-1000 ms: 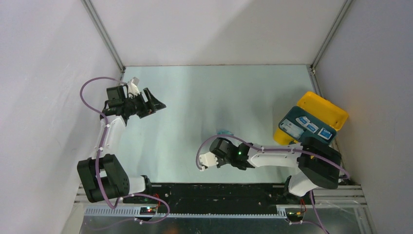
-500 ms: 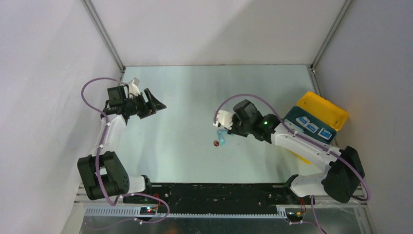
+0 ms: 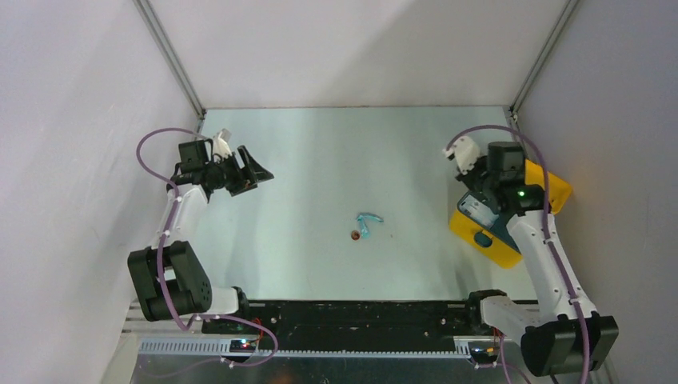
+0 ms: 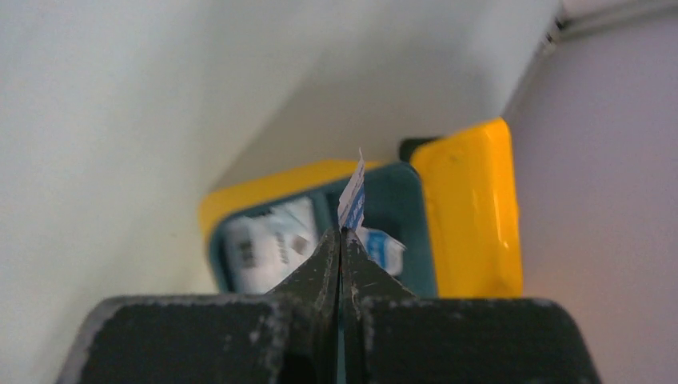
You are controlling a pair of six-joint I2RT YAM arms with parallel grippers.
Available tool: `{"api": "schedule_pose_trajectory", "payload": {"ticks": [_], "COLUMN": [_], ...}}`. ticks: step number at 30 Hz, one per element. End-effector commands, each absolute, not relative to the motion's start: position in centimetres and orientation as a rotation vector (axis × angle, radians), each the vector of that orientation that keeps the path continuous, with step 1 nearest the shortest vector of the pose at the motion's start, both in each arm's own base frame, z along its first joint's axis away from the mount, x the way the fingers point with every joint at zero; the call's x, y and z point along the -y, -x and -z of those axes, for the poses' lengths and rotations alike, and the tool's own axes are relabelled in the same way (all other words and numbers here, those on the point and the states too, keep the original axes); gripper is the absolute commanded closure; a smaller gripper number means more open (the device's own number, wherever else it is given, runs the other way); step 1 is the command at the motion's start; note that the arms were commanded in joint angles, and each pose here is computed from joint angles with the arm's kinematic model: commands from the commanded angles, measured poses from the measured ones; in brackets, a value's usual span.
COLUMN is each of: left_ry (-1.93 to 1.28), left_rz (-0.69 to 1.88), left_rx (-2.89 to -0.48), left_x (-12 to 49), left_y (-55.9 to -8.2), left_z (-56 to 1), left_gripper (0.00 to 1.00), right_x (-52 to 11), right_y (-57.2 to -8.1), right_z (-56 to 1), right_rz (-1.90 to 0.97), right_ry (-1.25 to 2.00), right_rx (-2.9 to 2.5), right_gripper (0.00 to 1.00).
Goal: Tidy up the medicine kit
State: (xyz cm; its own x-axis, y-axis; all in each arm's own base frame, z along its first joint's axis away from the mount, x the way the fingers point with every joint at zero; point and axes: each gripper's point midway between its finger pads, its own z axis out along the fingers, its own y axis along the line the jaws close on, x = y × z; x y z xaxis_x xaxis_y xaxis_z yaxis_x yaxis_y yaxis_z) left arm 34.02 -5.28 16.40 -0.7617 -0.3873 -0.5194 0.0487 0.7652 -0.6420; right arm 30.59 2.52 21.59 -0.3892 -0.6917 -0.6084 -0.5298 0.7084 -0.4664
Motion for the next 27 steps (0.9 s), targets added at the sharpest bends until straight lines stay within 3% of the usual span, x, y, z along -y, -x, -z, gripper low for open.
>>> {"api": "schedule_pose_trajectory", "payload": {"ticks": [1, 8, 27], "left_ry": [0.205, 0.197, 0.189], "left_rz": [0.878, 0.873, 0.854], "left_rx": [-2.258, -2.249, -2.249], "left_x": [5.4, 5.4, 5.2], "left_y": [-34.9, -34.9, -34.5], "left_z": [-18.0, -18.3, -18.3], "left_gripper": [0.23, 0.23, 0.23], "right_x": [2.8, 7.5, 5.4], "right_y": [-31.0, -32.3, -33.8], "right_z": [-22.5, -19.9, -15.9], "right_rz": [0.443, 0.57, 0.429], "right_ry": [0.894, 0.863, 0.932], "right_rx": [-2.103, -2.219, -2.29], "right_gripper": [1.0, 1.0, 1.0]}}
